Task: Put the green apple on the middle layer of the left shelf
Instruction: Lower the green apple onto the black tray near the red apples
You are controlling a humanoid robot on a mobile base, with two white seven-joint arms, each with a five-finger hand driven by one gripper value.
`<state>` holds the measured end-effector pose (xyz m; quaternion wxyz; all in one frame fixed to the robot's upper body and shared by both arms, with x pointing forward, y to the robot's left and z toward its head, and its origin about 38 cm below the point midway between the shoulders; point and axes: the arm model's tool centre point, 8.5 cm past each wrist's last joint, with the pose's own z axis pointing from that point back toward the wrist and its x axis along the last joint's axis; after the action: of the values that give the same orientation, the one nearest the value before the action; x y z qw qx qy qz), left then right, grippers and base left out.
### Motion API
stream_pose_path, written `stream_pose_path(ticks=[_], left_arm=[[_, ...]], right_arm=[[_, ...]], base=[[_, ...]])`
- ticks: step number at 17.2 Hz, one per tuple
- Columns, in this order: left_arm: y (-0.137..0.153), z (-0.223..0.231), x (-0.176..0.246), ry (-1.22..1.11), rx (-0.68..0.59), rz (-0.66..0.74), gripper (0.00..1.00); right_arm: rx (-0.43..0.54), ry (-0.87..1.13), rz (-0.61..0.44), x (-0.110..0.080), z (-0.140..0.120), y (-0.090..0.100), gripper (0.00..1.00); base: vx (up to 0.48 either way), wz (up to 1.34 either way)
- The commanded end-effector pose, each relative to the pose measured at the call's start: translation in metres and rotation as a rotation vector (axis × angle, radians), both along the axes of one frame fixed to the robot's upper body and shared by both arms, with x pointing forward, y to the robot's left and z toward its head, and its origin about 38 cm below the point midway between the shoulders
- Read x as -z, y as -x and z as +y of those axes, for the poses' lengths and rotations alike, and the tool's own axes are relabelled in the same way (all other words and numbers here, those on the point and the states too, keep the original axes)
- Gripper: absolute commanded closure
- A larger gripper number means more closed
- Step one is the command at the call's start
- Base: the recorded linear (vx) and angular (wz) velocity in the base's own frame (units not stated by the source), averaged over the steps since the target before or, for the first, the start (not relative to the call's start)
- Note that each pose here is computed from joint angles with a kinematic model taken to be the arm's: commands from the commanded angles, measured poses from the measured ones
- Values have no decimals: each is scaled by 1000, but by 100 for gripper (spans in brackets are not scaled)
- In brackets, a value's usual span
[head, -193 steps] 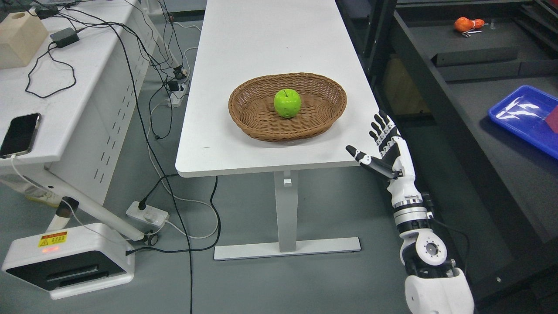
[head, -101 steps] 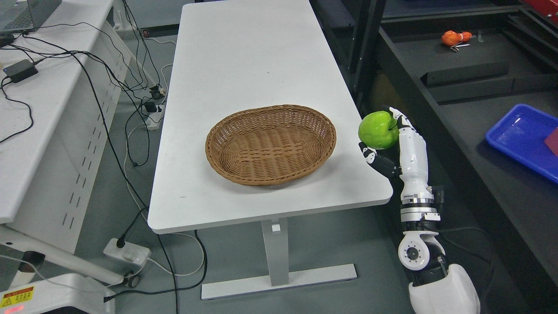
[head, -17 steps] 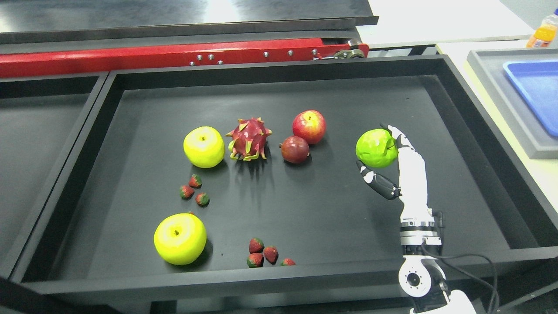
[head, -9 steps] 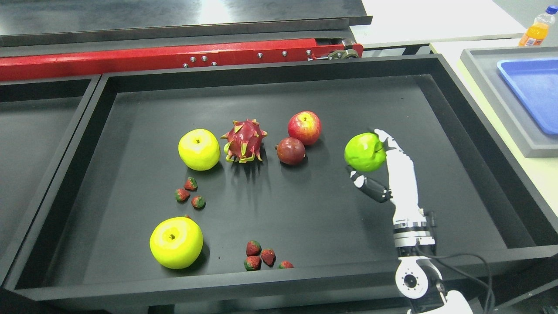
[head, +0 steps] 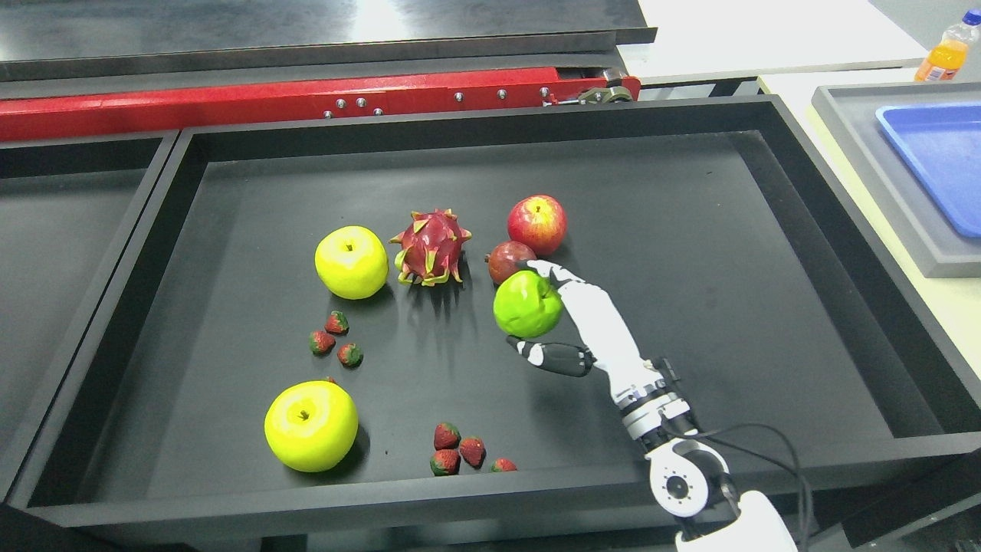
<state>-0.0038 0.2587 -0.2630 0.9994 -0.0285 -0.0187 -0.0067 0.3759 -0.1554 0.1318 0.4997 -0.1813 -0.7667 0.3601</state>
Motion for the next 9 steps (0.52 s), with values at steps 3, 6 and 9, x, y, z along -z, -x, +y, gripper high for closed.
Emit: stream_pose_path(ticks=[3,6,9], left_arm=[[0,11,-1,-18,1,0,0],[1,11,-1,-18,0,2,0],[0,11,-1,-18,1,0,0]], right_arm=[[-164,39,224,48,39,-17,96],[-141,58,352,72,21,-29,95],[-53,31,374,70,-4,-38,71]], base=[[0,0],[0,0],[0,0]])
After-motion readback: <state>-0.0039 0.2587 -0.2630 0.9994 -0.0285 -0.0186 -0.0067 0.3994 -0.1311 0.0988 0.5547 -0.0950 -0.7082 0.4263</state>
